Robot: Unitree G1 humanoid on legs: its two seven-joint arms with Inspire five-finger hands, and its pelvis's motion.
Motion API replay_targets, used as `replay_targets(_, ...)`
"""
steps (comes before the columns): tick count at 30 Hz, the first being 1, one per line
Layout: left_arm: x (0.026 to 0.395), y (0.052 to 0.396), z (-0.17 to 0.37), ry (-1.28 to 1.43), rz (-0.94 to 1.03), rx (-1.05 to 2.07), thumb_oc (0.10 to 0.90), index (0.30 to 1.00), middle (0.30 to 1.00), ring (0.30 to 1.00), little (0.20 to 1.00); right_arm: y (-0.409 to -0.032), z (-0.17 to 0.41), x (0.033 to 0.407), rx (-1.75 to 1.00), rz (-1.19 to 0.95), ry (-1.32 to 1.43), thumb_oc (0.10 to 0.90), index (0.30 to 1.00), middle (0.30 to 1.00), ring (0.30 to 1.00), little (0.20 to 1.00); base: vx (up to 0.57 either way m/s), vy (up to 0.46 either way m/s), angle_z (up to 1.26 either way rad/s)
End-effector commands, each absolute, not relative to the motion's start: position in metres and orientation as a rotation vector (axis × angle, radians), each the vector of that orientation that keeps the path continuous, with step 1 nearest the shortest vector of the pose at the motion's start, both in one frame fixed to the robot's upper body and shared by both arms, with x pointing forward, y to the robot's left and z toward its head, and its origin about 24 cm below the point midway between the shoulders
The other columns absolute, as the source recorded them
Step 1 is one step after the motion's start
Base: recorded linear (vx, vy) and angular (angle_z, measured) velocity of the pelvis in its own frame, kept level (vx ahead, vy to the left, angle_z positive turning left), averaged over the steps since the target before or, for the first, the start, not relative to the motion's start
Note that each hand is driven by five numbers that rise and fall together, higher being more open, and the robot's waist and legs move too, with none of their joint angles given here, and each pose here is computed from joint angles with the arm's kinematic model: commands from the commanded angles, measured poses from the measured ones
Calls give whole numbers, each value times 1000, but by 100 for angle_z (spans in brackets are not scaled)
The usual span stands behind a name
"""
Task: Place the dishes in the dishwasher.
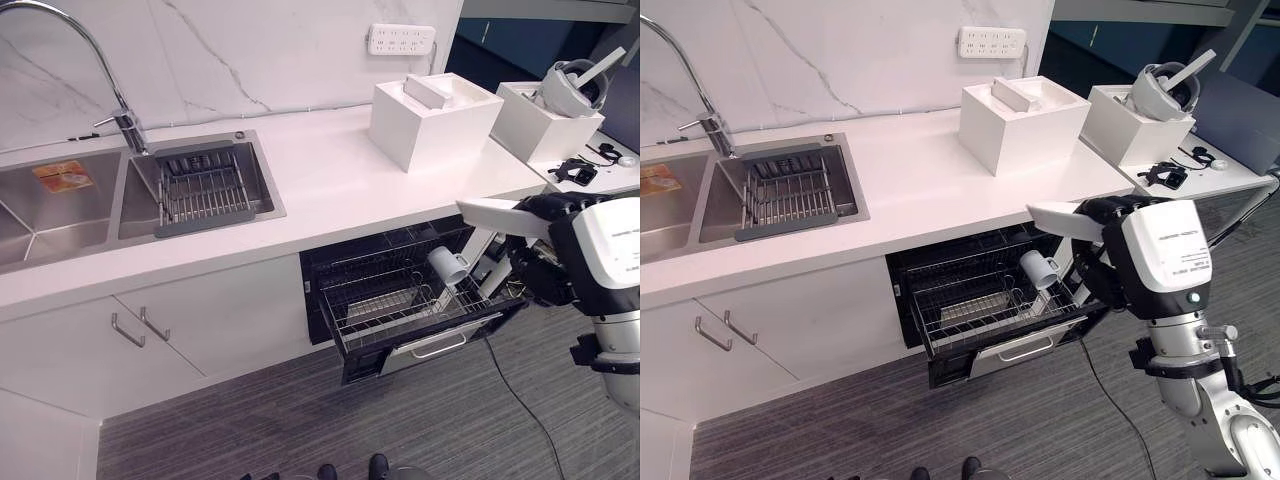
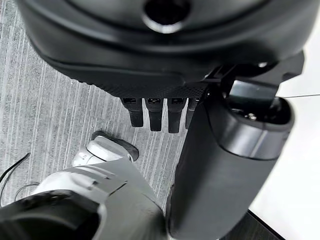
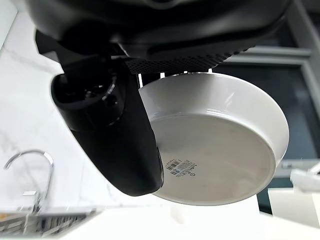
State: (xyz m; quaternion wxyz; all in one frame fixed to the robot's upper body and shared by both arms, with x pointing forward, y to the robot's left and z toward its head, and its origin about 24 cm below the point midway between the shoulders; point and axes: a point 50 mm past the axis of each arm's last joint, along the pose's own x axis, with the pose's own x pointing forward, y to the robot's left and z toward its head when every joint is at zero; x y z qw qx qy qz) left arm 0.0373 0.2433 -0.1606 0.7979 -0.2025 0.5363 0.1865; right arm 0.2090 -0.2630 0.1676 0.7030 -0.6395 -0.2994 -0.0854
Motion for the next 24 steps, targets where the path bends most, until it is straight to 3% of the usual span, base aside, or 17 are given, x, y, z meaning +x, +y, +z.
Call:
replay_targets(1,51,247,-158,1140,269,-348,800,900,900,900,900,-261,202,222,-1366,-264,-801,400,300,300,300,300,-17,-80,6)
replay_targets(9,57,254,-155,1145,254,-330,800,900,900,900,900,-259,153,250,-1408,45,-453,400,300,300,300,300,-10,-53,8)
replay_targets(15,60,255,-153,1160,206,-295,800,900,900,900,900,-267,124,267,-1378,79,-264,400,300,300,300,300,1,-24,17)
replay_targets(24,55,264,-151,1181,211,-260,800,900,900,900,900,-270,124,288,-1433,-31,-267,400,300,300,300,300,18,-23,19)
